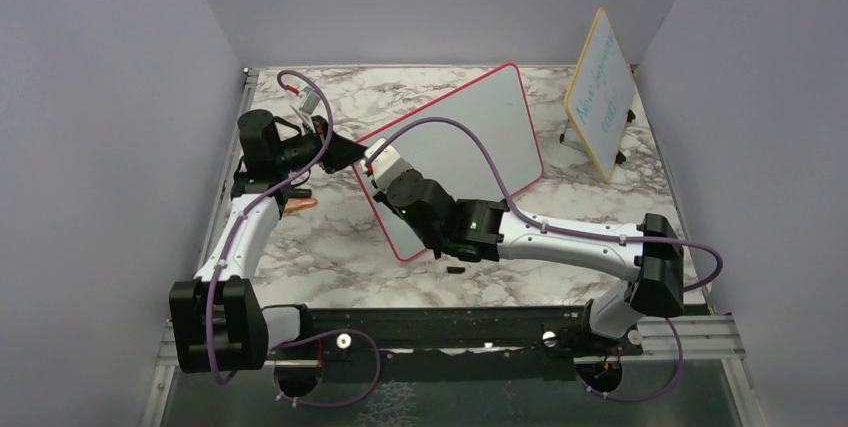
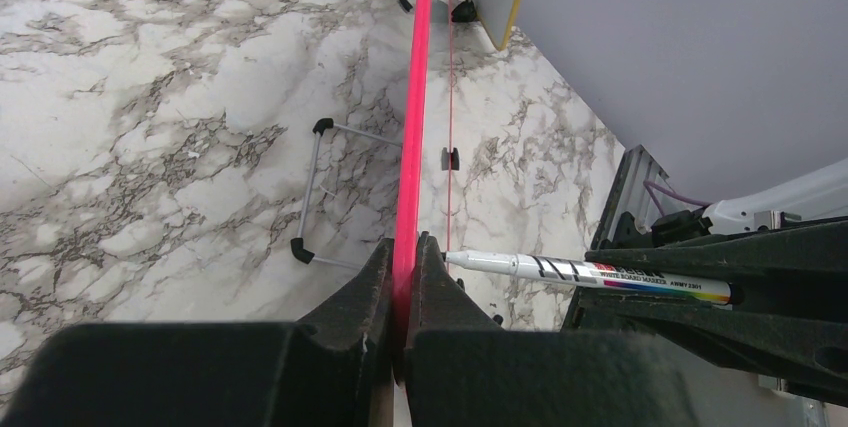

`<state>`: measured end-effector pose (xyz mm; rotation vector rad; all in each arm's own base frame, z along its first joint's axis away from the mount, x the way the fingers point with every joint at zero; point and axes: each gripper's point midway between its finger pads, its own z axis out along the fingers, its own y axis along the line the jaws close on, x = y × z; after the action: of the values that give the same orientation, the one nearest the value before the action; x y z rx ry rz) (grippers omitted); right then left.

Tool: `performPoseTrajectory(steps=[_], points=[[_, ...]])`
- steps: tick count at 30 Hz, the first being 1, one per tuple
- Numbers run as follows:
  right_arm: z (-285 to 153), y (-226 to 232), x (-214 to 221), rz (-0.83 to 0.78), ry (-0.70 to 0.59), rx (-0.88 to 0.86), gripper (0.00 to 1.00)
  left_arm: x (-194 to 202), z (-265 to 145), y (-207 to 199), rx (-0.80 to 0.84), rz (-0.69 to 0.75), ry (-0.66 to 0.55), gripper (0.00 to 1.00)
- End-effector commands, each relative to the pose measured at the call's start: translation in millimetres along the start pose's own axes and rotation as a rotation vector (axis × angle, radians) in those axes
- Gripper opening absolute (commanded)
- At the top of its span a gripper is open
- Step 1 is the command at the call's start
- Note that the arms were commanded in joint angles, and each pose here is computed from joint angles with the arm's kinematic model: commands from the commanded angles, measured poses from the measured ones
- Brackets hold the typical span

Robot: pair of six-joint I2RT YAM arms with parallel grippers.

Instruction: Write a sentence on the whiteboard

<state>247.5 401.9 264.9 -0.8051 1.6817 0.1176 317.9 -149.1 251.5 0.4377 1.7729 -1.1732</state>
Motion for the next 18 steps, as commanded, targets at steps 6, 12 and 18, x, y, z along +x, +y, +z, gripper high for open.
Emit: performPoseTrajectory(steps=[6, 12, 18], points=[[5, -5, -8, 0.014, -0.017, 0.034, 0.01, 12, 3, 11, -0.025, 0.020, 0.032, 0.00], [8, 0, -3, 0.002, 0.004, 0.019, 0.00, 12, 4, 10, -0.022, 0.021, 0.033, 0.00], [8, 4, 3, -0.006, 0.031, -0.006, 0.01, 12, 4, 9, -0.022, 0.023, 0.032, 0.00]])
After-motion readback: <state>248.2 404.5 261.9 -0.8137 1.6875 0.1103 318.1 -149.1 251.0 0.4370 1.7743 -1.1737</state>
